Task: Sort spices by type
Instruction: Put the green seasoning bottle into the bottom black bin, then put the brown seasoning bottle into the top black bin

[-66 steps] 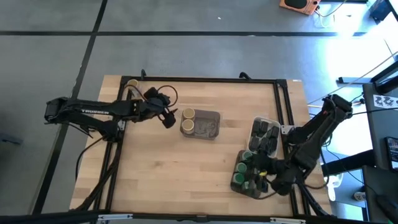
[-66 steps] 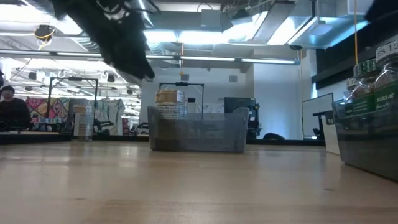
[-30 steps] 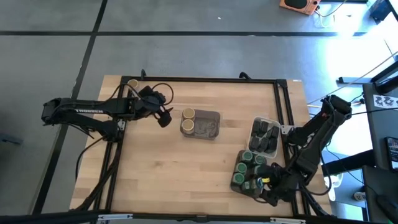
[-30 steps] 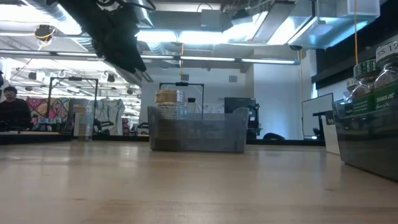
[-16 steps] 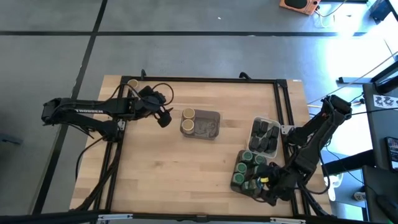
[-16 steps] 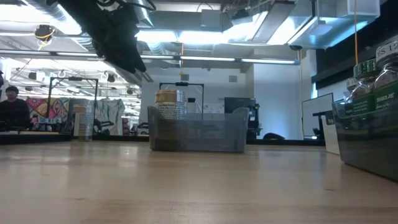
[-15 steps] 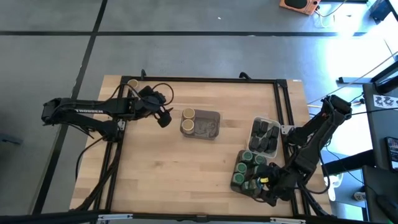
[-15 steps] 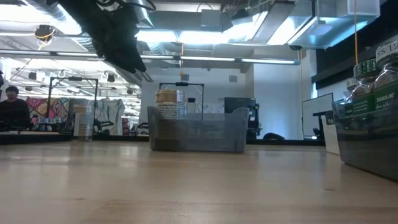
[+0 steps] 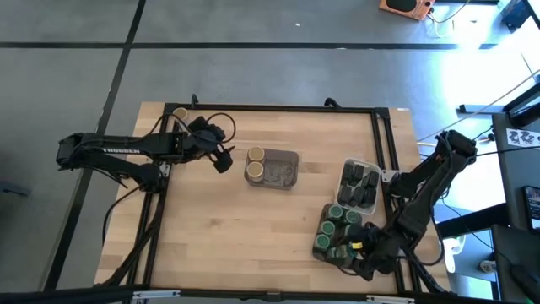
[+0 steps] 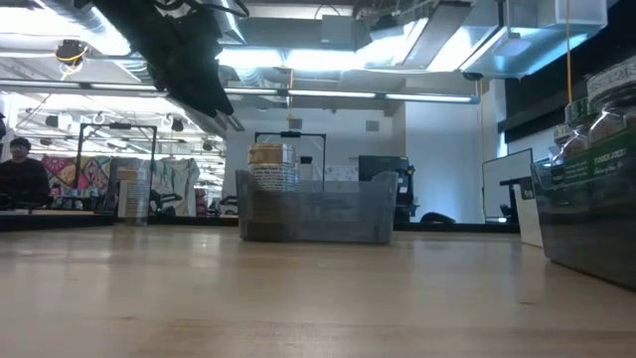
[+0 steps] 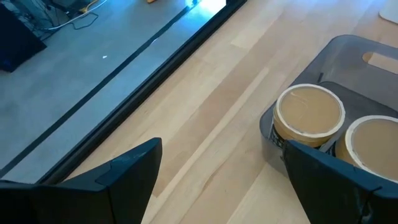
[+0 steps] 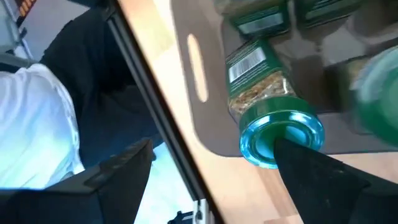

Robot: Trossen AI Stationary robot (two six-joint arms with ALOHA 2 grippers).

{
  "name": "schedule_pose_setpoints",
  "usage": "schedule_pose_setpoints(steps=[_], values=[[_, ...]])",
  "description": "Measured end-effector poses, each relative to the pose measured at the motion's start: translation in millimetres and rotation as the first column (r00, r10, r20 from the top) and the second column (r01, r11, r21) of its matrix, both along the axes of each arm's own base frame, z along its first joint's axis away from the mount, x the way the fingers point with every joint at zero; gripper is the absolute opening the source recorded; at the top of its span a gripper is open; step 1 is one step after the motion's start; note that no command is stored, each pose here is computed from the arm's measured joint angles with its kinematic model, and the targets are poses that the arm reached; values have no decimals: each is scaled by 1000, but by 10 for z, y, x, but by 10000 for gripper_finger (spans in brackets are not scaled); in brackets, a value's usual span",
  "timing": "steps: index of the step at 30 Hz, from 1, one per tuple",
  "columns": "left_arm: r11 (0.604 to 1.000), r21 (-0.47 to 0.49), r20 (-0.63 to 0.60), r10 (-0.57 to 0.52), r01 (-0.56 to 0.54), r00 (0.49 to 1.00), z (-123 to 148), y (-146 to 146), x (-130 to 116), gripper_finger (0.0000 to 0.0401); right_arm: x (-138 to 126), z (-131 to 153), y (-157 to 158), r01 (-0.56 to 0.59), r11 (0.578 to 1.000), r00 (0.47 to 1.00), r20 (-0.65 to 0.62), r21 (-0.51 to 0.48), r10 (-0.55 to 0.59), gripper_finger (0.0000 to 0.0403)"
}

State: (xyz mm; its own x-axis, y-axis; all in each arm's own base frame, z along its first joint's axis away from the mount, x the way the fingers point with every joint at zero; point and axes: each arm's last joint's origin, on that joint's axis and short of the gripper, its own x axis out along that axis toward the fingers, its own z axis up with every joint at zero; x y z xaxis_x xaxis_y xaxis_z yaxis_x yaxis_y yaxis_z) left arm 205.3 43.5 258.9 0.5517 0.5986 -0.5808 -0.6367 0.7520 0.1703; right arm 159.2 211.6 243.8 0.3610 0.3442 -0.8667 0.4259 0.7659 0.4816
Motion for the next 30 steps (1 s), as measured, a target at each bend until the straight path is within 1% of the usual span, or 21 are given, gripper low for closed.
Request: schedule_pose_setpoints(steps=[2, 9, 17, 19, 21, 23, 26, 28, 30], values=[[1000, 0, 0, 0, 0, 1000, -1, 0, 0, 331, 13, 3, 18, -7, 1000, 1000, 14, 11, 6, 335], [1000, -1, 0, 0, 0, 1000, -2, 0, -1, 331, 110, 73, 59, -53, 998, 986, 157, 23, 49, 335], [1000, -2, 1, 1, -1, 1000, -2, 0, 0, 331, 278, 69, -59, -96, 995, 976, 194, -27, 99, 335], [1000, -1, 0, 0, 0, 1000, -2, -1, 0, 331, 279, 108, -77, -119, 993, 969, 213, -28, 122, 335], [1000, -1, 1, 1, -1, 1000, -2, 0, 0, 331, 311, 215, -100, -141, 989, 957, 251, -39, 147, 335], [1000, -1, 1, 1, -1, 1000, -2, 0, 0, 331, 348, 347, -135, -161, 983, 934, 309, -92, 182, 335], [1000, -8, 5, 20, -20, 1000, 42, 29, -5, 331, 429, 533, -242, -141, 956, 888, 394, -257, 237, 335], [998, -19, 10, 52, -51, 999, 133, 69, -18, 331, 481, 612, -326, -107, 915, 863, 420, -390, 280, 335], [995, -34, 2, 96, -96, 995, 219, 125, -51, 331, 530, 653, -409, -75, 857, 847, 421, -510, 324, 335]])
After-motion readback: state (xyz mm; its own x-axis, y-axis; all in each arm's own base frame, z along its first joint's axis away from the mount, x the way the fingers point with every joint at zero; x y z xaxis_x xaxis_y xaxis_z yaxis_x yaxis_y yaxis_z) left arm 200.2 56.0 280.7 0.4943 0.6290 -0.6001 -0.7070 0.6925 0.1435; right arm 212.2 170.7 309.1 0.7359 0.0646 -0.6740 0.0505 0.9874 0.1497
